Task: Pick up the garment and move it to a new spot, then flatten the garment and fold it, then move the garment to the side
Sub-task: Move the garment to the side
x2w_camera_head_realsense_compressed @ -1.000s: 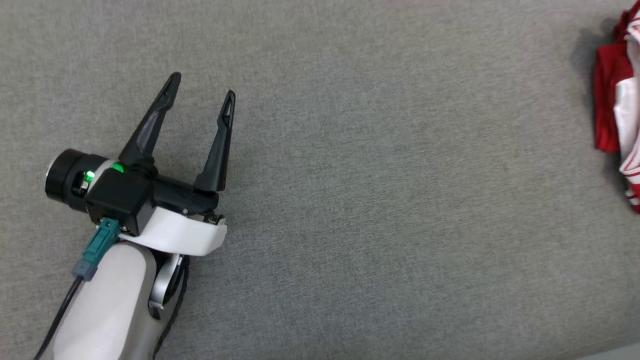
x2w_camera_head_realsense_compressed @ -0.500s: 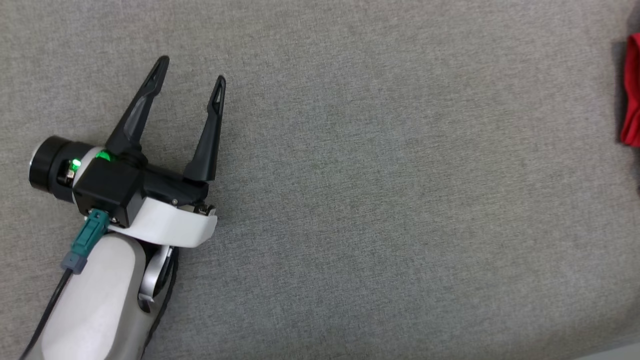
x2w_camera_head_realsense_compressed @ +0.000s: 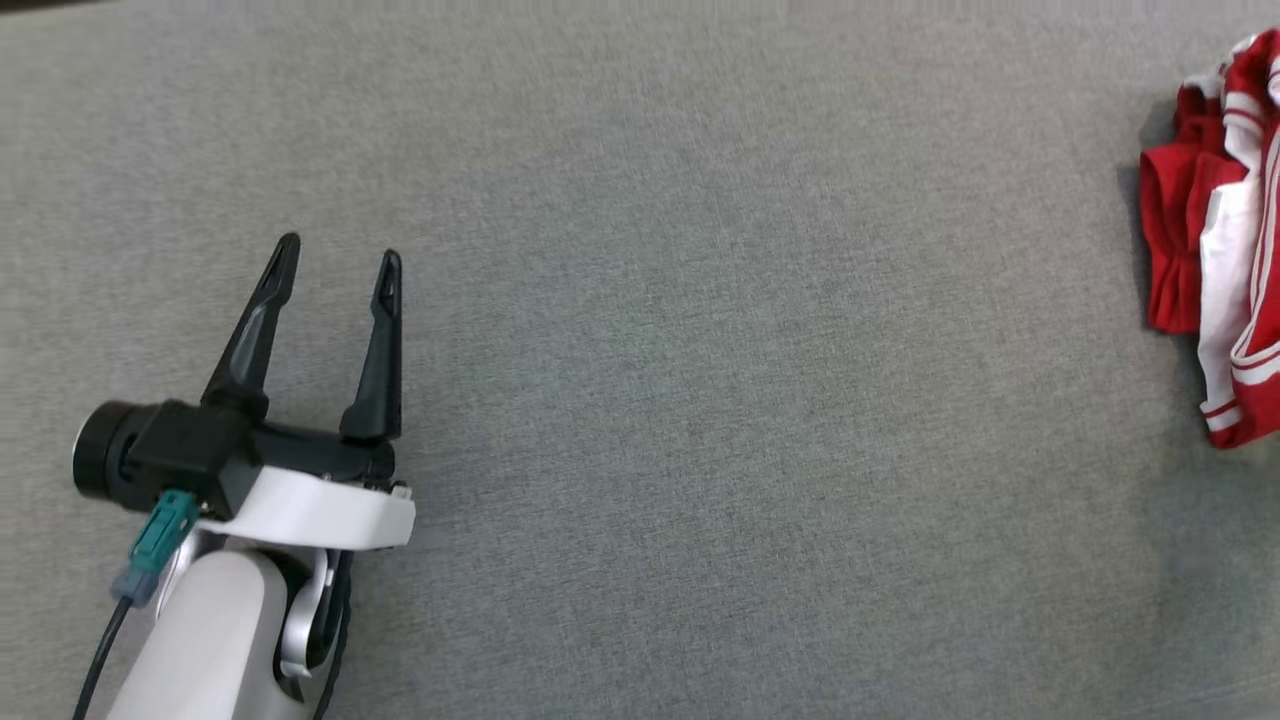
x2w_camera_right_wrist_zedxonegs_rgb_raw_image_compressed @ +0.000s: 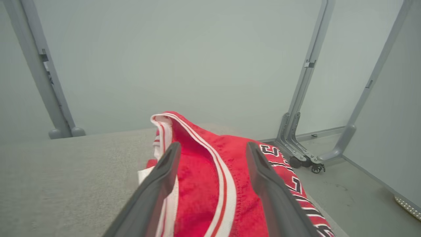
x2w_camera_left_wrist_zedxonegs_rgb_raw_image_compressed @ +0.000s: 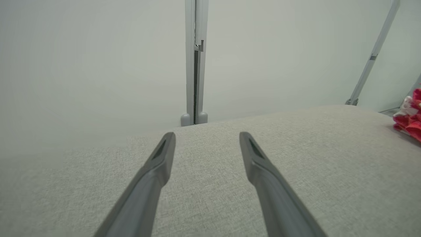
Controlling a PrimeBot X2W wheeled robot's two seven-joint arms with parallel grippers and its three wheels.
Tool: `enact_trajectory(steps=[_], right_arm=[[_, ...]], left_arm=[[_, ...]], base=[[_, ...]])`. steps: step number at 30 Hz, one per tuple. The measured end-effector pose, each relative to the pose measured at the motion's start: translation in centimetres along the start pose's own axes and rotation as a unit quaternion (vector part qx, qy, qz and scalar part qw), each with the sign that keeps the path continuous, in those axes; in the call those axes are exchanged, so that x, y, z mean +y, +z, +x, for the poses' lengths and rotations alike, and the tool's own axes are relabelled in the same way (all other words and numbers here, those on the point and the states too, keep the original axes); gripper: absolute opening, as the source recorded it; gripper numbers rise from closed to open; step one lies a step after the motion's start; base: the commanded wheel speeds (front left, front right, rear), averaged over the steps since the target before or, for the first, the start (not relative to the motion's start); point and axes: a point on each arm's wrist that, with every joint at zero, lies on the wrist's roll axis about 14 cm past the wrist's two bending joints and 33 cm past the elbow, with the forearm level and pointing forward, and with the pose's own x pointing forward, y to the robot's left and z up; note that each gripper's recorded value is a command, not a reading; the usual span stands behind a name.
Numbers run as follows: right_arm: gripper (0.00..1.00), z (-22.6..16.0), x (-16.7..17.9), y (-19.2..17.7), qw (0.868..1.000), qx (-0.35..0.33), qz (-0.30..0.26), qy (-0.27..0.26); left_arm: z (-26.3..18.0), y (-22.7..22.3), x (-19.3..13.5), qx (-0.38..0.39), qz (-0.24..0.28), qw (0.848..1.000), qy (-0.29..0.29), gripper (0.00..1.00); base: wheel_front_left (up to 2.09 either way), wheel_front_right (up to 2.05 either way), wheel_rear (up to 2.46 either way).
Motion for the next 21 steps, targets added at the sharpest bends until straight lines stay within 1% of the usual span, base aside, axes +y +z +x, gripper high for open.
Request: enact_trajectory(steps=[3,6,13,16,21], right_arm=[[1.00,-1.3,3.1,1.3,0.999,-0.025,0.008,0.036],[1.00,-2.6,6.7,2.2,0.996,-0.036,0.016,0.077],[1.00,-5.5,14.0,3.6,0.985,-0.031,0.041,0.166],[1.00,-6.6,15.8,4.4,0.980,-0.034,0.044,0.192],[1.00,-8.5,17.0,5.3,0.976,-0.036,0.048,0.211]], left_arm=[[-1.3,0.9,1.0,-0.003,-0.001,1.000,0.025,1.00],[-2.8,1.6,2.1,-0.007,-0.007,0.998,0.055,1.00],[-7.1,2.8,5.4,-0.009,-0.004,0.991,0.132,1.00],[-9.3,3.1,6.6,-0.005,0.002,0.987,0.159,1.00],[-12.2,3.7,7.0,-0.003,0.007,0.984,0.176,1.00]], base=[[0.00,0.00,0.00],[0.00,0.00,0.00],[0.00,0.00,0.00],[0.00,0.00,0.00],[0.00,0.00,0.00]])
